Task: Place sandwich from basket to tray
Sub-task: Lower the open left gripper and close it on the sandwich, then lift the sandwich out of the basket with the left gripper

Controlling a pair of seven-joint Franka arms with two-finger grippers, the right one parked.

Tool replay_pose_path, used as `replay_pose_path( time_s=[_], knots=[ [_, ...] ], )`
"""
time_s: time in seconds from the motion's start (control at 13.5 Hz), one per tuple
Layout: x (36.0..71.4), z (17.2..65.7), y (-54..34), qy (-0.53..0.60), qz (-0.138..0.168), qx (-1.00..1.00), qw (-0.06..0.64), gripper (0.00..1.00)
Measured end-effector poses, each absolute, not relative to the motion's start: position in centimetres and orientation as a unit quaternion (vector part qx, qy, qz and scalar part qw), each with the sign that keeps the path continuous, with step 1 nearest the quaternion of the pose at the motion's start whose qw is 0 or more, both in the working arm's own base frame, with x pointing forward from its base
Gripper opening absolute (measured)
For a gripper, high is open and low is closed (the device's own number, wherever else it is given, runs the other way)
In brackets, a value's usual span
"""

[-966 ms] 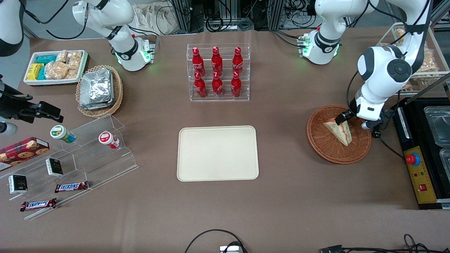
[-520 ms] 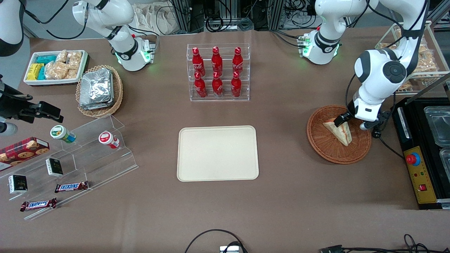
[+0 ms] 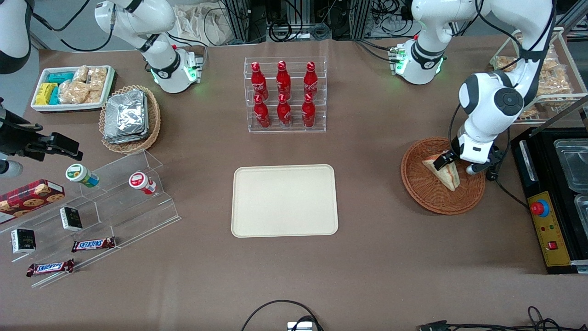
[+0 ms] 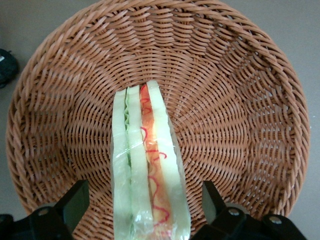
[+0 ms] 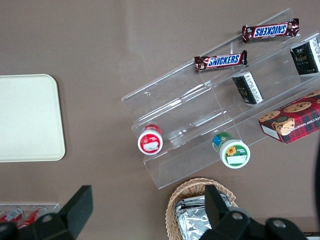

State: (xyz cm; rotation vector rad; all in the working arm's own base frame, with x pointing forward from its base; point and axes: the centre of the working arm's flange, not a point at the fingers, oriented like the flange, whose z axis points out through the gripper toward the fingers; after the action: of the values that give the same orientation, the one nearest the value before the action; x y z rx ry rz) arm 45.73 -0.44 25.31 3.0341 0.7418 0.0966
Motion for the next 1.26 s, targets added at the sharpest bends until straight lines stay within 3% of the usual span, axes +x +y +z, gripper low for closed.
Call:
replay_pose_path(
  time_s=[0.22, 0.3, 0.59, 0.67, 1.26],
  knots=[
    [45.4, 23.9, -0.4, 0.238, 0.034, 0.971, 0.010, 0.97],
    [45.3, 23.6, -0.4, 0.238, 0.035, 0.971, 0.010, 0.90],
    [45.2, 23.5, -0.4, 0.238, 0.035, 0.971, 0.010, 0.44],
    [45.2, 23.5, -0.4, 0.237, 0.036, 0.971, 0.010, 0.40],
    [45.8, 30.1, -1.5, 0.195, 0.051, 0.979, -0.009, 0.35]
  ],
)
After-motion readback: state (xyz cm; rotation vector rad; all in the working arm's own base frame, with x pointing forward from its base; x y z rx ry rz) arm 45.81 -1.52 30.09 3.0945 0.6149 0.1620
